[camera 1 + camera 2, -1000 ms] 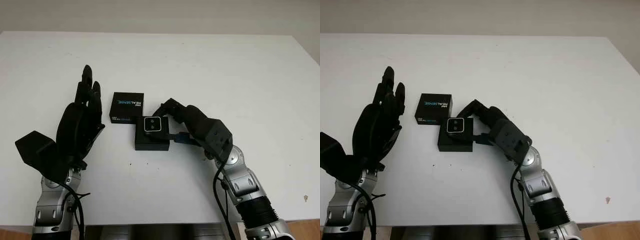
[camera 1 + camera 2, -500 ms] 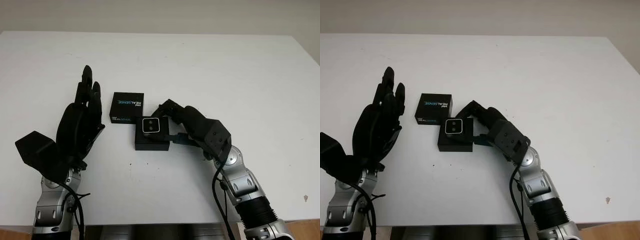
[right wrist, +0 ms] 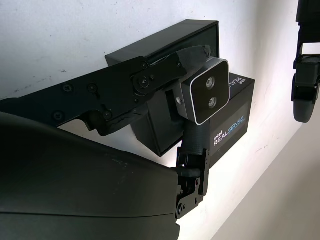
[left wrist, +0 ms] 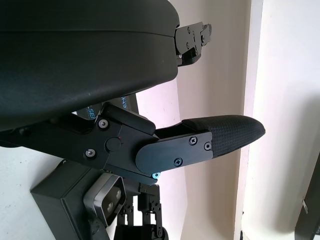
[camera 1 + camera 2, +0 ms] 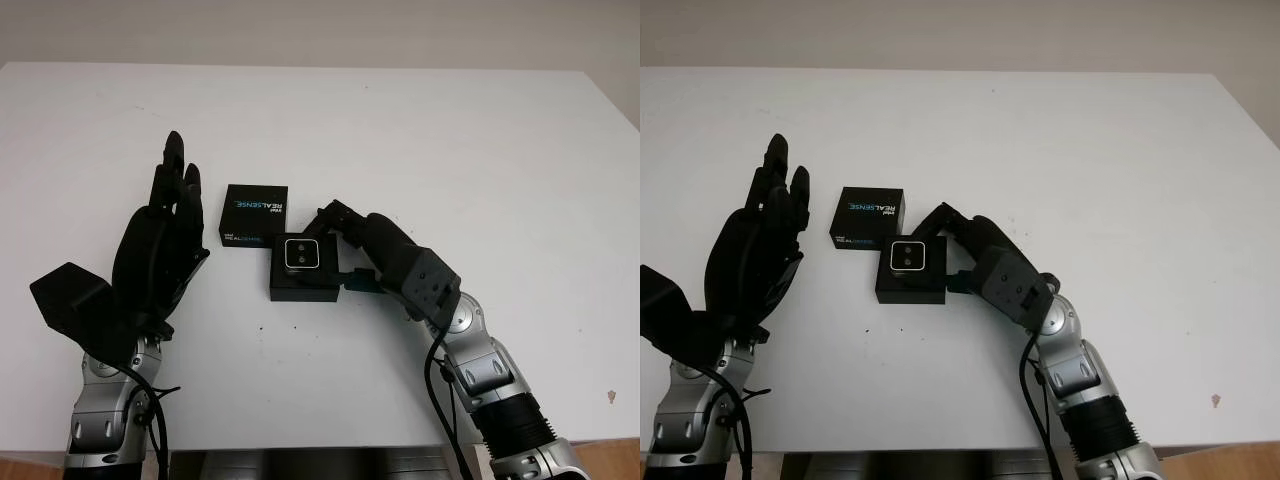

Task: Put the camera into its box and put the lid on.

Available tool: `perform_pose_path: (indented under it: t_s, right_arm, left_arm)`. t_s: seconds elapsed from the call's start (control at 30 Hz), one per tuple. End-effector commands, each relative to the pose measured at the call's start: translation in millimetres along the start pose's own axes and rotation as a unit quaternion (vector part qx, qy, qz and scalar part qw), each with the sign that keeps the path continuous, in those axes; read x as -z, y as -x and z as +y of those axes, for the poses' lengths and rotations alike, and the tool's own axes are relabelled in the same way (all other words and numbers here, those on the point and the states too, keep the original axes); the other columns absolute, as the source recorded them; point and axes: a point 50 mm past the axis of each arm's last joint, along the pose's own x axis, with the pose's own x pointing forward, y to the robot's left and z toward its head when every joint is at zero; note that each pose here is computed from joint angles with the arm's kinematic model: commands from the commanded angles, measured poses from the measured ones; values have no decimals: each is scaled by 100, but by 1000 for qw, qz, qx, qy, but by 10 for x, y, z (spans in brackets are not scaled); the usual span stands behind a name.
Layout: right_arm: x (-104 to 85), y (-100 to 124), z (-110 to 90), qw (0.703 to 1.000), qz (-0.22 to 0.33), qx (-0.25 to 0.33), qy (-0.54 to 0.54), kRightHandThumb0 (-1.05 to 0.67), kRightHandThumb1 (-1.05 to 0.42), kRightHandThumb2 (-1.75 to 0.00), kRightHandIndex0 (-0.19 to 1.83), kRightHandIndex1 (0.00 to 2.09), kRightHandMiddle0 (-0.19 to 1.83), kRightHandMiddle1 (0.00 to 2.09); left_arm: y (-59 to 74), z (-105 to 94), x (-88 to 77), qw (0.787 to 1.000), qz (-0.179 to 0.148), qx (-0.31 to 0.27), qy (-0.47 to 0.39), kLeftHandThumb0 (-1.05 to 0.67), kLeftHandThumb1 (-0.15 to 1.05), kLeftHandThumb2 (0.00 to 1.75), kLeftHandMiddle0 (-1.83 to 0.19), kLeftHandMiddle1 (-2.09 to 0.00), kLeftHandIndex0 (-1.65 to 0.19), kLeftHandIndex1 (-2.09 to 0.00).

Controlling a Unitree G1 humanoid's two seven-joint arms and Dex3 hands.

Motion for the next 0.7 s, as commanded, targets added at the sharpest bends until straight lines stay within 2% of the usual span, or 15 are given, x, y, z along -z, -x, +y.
perform_pose_path:
  t_s: [0.0,0.67]
  right_arm:
    - [37,27,-16,1000,3,5,2,-50,-104,-5,17,5,28,172]
    - [39,19,-34,1000,-4,30,-3,-48,-104,-5,18,6,28,172]
  left_arm:
    - [23,6,-22,1000,-4,-1,-3,-83,105,64,19,0,19,0]
    - [21,6,-22,1000,-4,1,-4,-83,105,63,19,0,19,0]
